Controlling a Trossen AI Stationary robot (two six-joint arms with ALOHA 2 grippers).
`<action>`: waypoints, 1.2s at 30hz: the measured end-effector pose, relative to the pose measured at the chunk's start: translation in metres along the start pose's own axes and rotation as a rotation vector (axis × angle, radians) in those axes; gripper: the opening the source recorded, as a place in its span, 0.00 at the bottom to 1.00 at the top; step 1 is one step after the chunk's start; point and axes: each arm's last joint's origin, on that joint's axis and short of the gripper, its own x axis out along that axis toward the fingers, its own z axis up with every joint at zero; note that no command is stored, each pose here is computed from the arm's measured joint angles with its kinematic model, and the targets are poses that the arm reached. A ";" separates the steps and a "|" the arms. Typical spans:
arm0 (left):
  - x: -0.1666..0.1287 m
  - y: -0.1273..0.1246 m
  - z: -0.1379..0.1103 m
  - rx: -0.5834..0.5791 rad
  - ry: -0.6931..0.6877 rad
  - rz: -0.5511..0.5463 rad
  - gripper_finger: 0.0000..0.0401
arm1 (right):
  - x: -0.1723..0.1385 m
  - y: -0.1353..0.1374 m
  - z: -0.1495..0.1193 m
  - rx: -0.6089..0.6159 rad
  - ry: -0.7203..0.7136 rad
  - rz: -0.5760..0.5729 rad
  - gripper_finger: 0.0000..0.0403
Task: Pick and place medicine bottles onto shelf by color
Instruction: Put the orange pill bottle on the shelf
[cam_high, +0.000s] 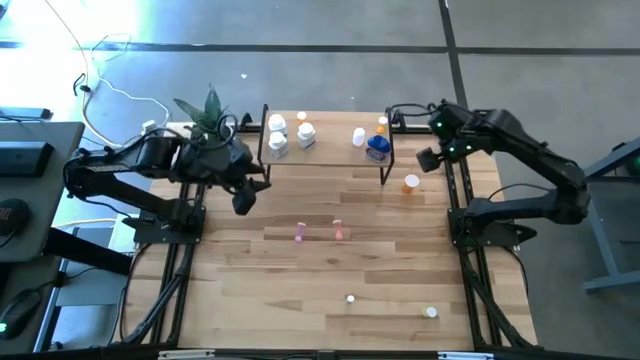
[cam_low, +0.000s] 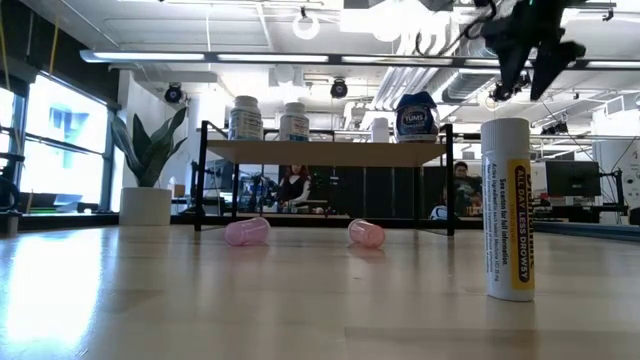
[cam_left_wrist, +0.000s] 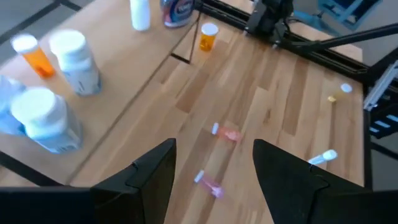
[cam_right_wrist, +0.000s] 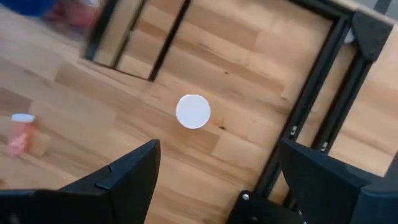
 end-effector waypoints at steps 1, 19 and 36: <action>0.000 0.000 -0.004 -0.007 -0.002 -0.007 0.51 | 0.007 0.000 0.000 0.014 0.007 -0.001 0.78; -0.005 0.003 -0.020 -0.059 -0.033 -0.007 0.51 | 0.102 -0.006 -0.008 0.415 0.066 0.074 0.78; -0.005 0.003 -0.019 -0.008 -0.033 -0.007 0.51 | 0.148 -0.009 -0.024 0.698 0.041 0.092 0.78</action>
